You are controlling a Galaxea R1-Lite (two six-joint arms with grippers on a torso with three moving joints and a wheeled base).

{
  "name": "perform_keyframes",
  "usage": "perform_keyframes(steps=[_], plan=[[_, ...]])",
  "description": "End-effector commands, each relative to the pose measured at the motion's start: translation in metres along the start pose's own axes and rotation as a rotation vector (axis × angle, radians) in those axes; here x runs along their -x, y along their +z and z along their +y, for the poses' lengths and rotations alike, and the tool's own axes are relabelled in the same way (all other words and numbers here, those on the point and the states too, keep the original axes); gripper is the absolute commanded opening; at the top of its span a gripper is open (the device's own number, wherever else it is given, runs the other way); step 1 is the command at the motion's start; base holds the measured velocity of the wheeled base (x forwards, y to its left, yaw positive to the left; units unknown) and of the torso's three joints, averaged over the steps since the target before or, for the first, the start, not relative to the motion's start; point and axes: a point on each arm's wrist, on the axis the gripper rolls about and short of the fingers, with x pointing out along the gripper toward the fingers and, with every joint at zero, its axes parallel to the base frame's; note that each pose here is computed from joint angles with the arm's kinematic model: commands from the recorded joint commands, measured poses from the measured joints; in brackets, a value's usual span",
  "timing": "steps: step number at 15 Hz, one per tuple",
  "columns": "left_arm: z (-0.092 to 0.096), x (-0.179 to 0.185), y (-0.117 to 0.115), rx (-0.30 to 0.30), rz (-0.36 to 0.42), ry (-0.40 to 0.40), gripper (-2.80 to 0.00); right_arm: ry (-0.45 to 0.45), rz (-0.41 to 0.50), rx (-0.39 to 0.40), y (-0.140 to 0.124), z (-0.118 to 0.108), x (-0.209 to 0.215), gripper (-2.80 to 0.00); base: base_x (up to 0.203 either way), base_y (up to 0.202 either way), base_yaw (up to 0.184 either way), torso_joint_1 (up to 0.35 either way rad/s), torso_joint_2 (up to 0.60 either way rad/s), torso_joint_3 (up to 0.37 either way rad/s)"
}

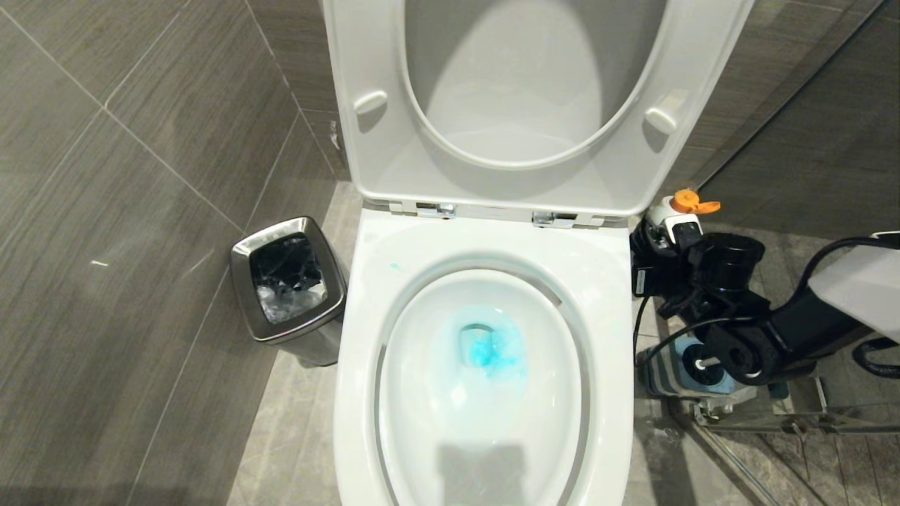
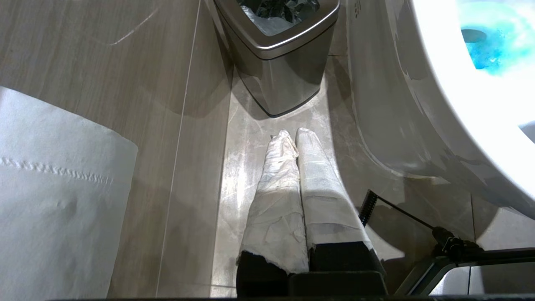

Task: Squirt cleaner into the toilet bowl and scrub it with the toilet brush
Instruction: Place the cleaning agent on the floor

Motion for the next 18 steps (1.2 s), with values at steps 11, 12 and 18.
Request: perform_keyframes(steps=[11,12,18], plan=[[0.000,0.000,0.000,0.000,-0.001,0.000,-2.80,0.102,-0.105,0.019,-0.073,0.041,-0.069,-2.80,0.000,0.000,0.000,0.000,0.00,0.000],[0.000,0.000,0.000,0.000,0.000,0.002,-2.80,0.118,-0.103,0.019,-0.081,0.043,-0.072,-2.80,0.000,0.000,0.000,0.000,0.00,0.000],[0.000,0.000,0.000,0.000,0.000,0.002,-2.80,0.140,-0.099,0.019,-0.117,0.053,-0.089,-2.80,0.000,0.000,0.000,0.000,0.00,0.000]])
